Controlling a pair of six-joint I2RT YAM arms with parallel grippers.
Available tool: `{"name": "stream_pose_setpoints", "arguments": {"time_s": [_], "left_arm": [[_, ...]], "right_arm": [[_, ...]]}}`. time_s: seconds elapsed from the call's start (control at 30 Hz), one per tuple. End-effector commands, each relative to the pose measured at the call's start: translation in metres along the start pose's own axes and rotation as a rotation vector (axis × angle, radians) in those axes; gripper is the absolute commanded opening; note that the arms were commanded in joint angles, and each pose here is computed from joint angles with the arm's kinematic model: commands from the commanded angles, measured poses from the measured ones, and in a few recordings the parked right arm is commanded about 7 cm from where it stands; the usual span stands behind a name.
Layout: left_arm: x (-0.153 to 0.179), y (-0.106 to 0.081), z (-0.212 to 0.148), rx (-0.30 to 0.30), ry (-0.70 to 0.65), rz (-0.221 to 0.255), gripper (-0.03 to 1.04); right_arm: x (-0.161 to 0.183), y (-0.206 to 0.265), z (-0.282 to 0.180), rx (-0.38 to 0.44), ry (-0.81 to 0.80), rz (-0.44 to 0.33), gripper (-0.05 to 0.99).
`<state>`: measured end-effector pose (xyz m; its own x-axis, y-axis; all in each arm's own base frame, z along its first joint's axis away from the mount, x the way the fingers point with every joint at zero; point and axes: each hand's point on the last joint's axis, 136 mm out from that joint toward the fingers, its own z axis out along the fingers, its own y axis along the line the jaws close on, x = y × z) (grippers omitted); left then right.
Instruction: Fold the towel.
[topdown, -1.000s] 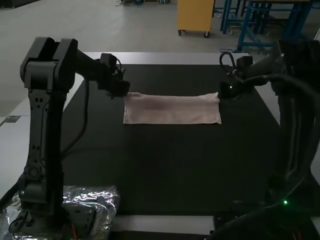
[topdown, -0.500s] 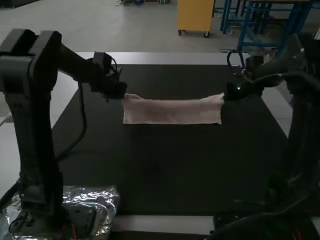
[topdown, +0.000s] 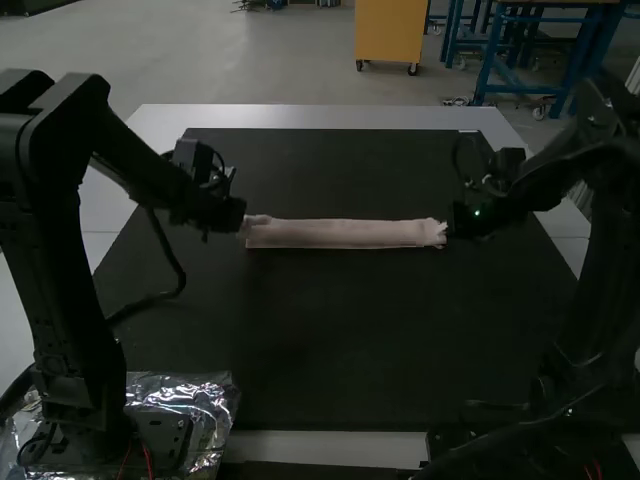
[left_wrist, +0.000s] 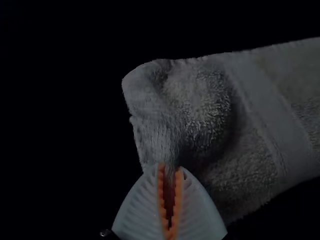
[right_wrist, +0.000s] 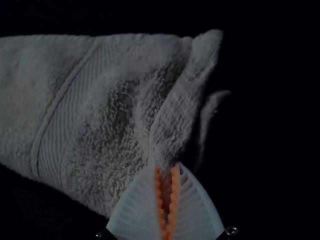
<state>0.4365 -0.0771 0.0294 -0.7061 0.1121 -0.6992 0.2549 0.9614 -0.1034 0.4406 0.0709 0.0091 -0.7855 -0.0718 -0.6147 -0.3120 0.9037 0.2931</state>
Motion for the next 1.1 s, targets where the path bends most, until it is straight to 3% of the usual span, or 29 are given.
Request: {"name": "stream_pose_setpoints", "arguments": {"time_s": [0.0,0.03,0.1,0.13,0.47,1.07], "left_arm": [[0.012,0.005,-0.004,-0.027,-0.008,-0.028,0.20],[0.014,0.004,-0.004,-0.021,-0.010,-0.035,0.36],[0.012,0.005,-0.005,-0.022,-0.020,-0.055,0.88],[0.010,0.006,-0.005,-0.023,-0.024,-0.055,0.99],[-0.039,0.017,-0.017,-0.030,-0.120,-0.109,0.97],[-0.063,0.015,-0.026,-0.027,-0.165,-0.110,0.97]], "right_arm": [[-0.010,-0.006,-0.013,0.025,-0.046,-0.006,0.34],[-0.011,-0.006,-0.014,0.025,-0.048,-0.007,0.50],[-0.012,-0.006,-0.015,0.027,-0.052,-0.012,0.84],[-0.015,-0.005,-0.016,0.026,-0.059,-0.018,0.90],[-0.049,0.003,-0.023,0.044,-0.135,-0.060,0.91],[-0.018,0.001,0.016,0.042,-0.052,-0.064,0.91]]}}
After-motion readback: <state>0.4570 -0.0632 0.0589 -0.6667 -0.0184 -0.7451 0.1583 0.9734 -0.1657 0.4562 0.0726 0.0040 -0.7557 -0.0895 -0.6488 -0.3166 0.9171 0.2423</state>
